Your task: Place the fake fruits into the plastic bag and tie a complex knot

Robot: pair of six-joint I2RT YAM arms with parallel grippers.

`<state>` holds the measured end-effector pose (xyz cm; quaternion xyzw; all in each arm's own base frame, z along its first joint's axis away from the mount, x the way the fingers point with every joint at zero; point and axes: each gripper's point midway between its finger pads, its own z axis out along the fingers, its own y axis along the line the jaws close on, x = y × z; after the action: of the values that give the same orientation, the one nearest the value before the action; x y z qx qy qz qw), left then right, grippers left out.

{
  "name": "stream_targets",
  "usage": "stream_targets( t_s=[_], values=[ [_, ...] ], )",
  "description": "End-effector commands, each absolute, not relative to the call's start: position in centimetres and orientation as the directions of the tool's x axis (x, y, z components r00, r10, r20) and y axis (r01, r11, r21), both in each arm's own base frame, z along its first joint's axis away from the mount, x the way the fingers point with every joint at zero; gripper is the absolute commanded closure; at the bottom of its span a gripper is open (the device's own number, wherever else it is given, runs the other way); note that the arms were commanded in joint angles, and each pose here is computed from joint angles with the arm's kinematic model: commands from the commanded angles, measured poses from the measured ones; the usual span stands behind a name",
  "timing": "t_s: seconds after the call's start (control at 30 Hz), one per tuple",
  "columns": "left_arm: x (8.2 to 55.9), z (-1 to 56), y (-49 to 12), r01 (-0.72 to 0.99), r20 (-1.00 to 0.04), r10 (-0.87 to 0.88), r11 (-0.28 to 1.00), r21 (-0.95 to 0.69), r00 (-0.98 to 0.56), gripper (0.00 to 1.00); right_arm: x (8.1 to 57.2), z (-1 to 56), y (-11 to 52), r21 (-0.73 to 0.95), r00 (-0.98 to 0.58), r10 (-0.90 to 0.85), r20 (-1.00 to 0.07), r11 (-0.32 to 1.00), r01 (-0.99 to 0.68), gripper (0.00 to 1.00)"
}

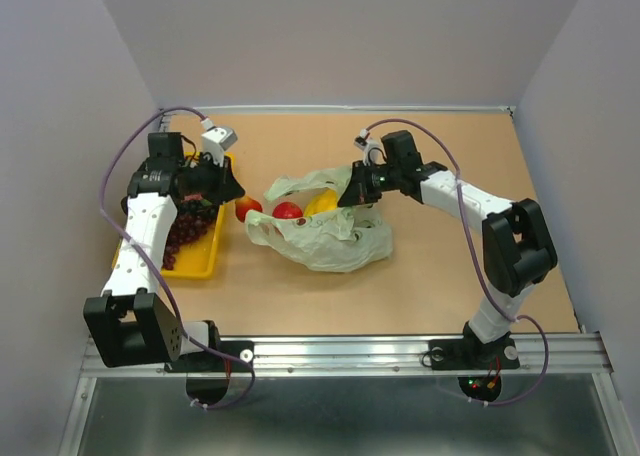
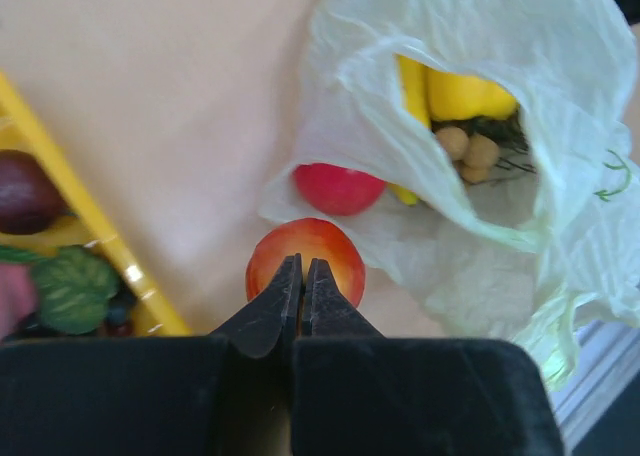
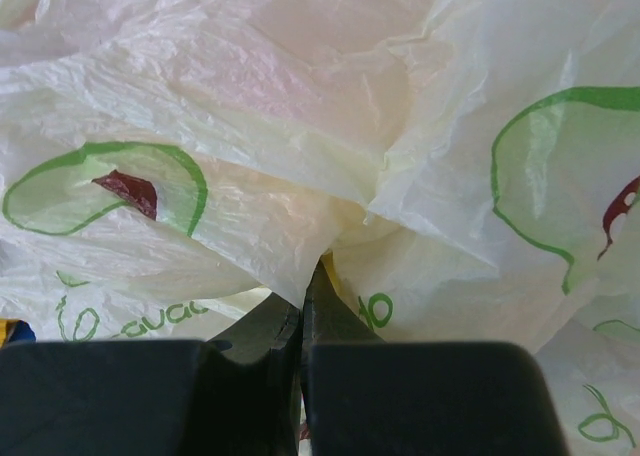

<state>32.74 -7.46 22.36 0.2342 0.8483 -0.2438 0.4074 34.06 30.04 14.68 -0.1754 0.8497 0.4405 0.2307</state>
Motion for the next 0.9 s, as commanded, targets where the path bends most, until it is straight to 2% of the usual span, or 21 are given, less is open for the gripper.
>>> stream_targets(
  t_s=[0.0,0.17,0.3,0.33,0.4,0.5,0.63,0.73,0.87],
  values=[
    [30.0,23.2,-11.7,0.712,-0.838,0.217,0.654,-0.256,-0.5,1.0,33.2,14.6,31.6,0.671,-0.817,-0.125,-0.563,0.508,-0.54,1.0],
    [26.6,21.6,-15.9,0.799,-0.826,0.262,0.508,-0.322,-0.499,1.0,32.9,14.3,31.8,0.666,-0.817,-0.134,-0.561,0.512,-0.542,1.0],
    [26.5,22.3,-18.9,0.82,-0.851,0.233,0.47,-0.326,-0.471,1.0,32.3,14.1,32.0,0.671,-0.817,-0.151,-0.556,0.499,-0.549,1.0],
    [27.1,23.3,-19.7,0.838,-0.879,0.215,0.459,-0.294,-0.426,1.0,32.0,14.1,32.1,0.674,-0.816,-0.158,-0.556,0.49,-0.553,1.0],
    [28.1,24.8,-20.9,0.837,-0.901,0.182,0.477,-0.268,-0.393,1.0,31.2,14.2,32.0,0.682,-0.816,-0.17,-0.552,0.471,-0.559,0.99],
    [30.3,28.6,-22.9,0.849,-0.967,0.11,0.507,-0.145,-0.231,1.0,30.3,14.4,31.7,0.685,-0.813,-0.18,-0.554,0.456,-0.568,0.99],
    [33.5,30.7,-22.8,0.796,-0.989,0.074,0.602,-0.059,-0.129,1.0,30.1,15.1,31.4,0.677,-0.804,-0.171,-0.569,0.458,-0.576,1.0],
    [35.9,30.4,-22.6,0.738,-0.992,0.064,0.674,-0.038,-0.109,1.0,30.4,15.8,31.2,0.678,-0.803,-0.154,-0.575,0.459,-0.574,1.0],
    [37.4,28.6,-23.6,0.728,-0.989,0.05,0.682,-0.069,-0.14,1.0,31.5,16.5,30.5,0.686,-0.809,-0.114,-0.576,0.472,-0.554,1.0]
  ],
)
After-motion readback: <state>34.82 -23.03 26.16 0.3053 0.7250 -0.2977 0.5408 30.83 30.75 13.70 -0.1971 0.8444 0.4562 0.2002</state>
